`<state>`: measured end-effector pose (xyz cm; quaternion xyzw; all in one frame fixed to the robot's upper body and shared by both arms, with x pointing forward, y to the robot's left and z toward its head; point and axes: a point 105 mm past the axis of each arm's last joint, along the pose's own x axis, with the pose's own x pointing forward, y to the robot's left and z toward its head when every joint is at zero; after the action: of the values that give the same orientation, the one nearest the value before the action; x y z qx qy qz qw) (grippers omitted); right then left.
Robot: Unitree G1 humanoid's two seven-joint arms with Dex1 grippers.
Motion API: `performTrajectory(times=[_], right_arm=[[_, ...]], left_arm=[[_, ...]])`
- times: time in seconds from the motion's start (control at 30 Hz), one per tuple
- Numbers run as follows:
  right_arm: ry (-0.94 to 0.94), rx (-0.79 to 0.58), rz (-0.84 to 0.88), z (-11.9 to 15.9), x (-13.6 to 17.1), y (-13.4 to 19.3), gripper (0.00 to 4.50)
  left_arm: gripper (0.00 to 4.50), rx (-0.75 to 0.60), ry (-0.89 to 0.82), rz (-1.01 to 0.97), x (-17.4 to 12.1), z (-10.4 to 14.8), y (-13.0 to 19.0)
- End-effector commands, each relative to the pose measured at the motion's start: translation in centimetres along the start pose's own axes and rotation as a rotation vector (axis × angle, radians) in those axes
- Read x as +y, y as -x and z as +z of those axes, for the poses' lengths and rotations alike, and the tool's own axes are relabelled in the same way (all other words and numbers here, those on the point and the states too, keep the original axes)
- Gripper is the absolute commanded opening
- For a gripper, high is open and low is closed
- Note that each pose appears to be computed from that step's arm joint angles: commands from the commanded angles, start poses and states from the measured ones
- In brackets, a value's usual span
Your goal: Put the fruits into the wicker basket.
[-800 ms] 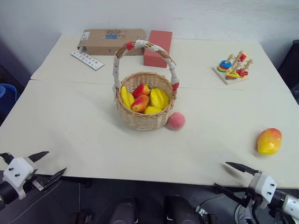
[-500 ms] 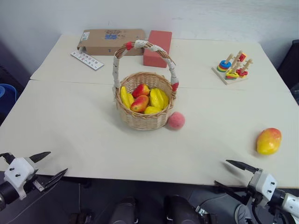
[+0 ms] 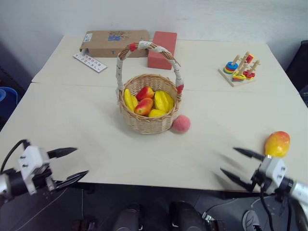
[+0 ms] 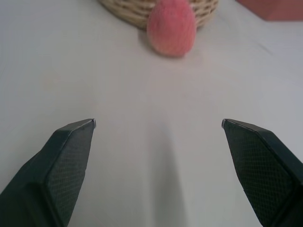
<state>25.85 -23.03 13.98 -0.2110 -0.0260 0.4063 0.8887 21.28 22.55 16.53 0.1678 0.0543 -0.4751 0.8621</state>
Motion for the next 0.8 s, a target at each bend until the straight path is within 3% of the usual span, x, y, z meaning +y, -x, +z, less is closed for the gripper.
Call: performTrajectory(times=[0.03, 0.27, 0.5, 0.6, 0.73, 0.8], right_arm=[[-0.072, -0.026, 0.087, 2.5, -0.6, -4.0, 4.46], [-0.137, 0.052, 0.189, 3.5, -1.7, -12.1, 4.46], [-0.169, 0.077, 0.294, 2.7, -1.2, -15.8, 4.46], [-0.174, 0.078, 0.319, 2.3, -1.2, -16.3, 3.89], [-0.169, 0.062, 0.364, 2.6, -1.1, -15.2, 2.63], [-0.166, 0.011, 0.442, 3.6, -0.2, -13.8, 2.45]], left_arm=[[4.5, -0.061, -0.038, -0.086, -0.6, 2.8, -2.6], [4.5, -0.106, -0.024, -0.121, -0.3, 5.3, -4.4], [4.5, -0.091, -0.014, -0.108, -0.4, 4.6, -4.5], [4.5, -0.088, -0.01, -0.092, -0.5, 4.3, -4.4], [4.5, -0.087, -0.002, -0.076, -0.5, 4.0, -4.0], [4.5, -0.097, 0.013, -0.057, -0.3, 3.9, -3.7]])
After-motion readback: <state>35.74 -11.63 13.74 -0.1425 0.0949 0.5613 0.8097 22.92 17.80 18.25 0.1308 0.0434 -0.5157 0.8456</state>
